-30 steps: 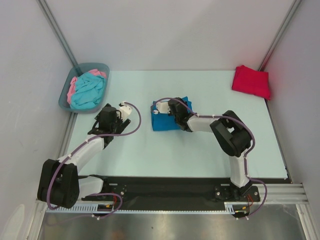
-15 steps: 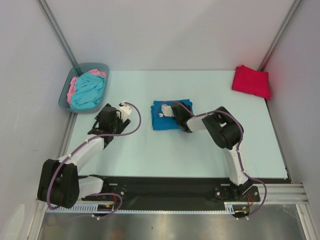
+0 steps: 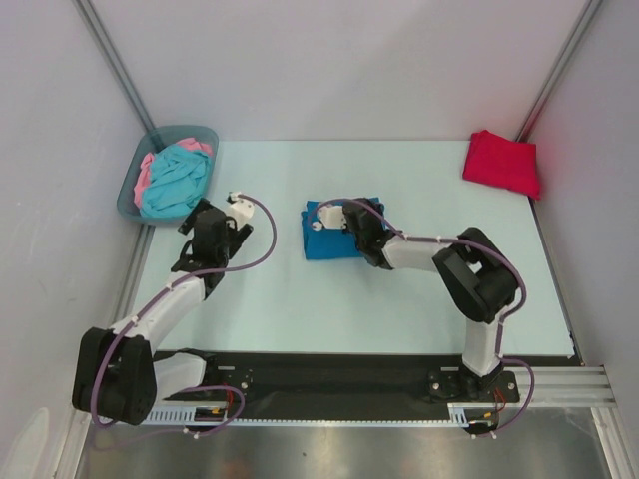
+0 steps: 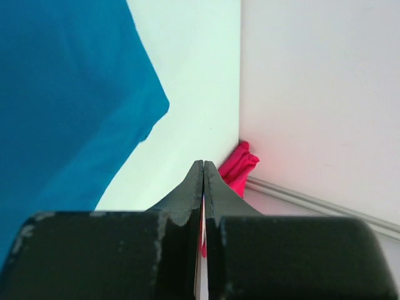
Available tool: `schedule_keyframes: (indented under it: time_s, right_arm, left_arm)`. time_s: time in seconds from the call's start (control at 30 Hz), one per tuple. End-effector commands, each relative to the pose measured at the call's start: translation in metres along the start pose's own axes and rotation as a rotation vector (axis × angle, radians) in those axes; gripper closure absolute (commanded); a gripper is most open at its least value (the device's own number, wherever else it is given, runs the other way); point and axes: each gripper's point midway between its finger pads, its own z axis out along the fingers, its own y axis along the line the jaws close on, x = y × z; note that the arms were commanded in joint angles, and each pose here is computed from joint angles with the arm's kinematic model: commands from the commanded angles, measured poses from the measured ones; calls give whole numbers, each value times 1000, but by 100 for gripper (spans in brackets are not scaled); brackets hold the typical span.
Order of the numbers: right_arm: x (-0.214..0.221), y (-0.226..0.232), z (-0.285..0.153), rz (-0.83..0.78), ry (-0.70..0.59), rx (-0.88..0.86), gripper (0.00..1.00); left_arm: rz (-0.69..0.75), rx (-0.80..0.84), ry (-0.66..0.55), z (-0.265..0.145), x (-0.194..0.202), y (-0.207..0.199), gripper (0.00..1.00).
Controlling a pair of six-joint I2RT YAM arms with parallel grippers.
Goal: Fold and stack the t-shirts
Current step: Fold the tshirt
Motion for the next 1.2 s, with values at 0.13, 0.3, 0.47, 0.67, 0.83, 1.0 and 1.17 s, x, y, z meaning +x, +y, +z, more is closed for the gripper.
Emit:
schedule_keyframes:
  time_s: [0.13, 0.3, 0.47, 0.67, 0.83, 1.0, 1.17]
  right_arm:
    - [-2, 78, -43, -41, -42, -102, 100]
    - [23, 157, -32, -150, 17, -190, 100]
    - [21, 166, -29, -159, 16, -167, 100]
    - [4, 133, -37, -101, -18, -127, 100]
    - [-13, 86, -45, -74, -45, -68, 100]
    - [-43, 32, -55, -17, -96, -6, 100]
    - [-64, 36, -57, -22, -130, -14, 100]
  left_arm:
    - [-89, -120, -77, -12, -16, 33, 0]
    - [-93, -106, -80, -12, -18, 31, 0]
    - [-94, -99, -85, -14, -18, 30, 0]
    - [-89, -88, -84, -12, -18, 28, 0]
    - [-88, -85, -83, -12, -17, 27, 0]
    - [-89, -93, -86, -13, -18, 29, 0]
    - [-105, -122, -91, -14, -19, 35, 0]
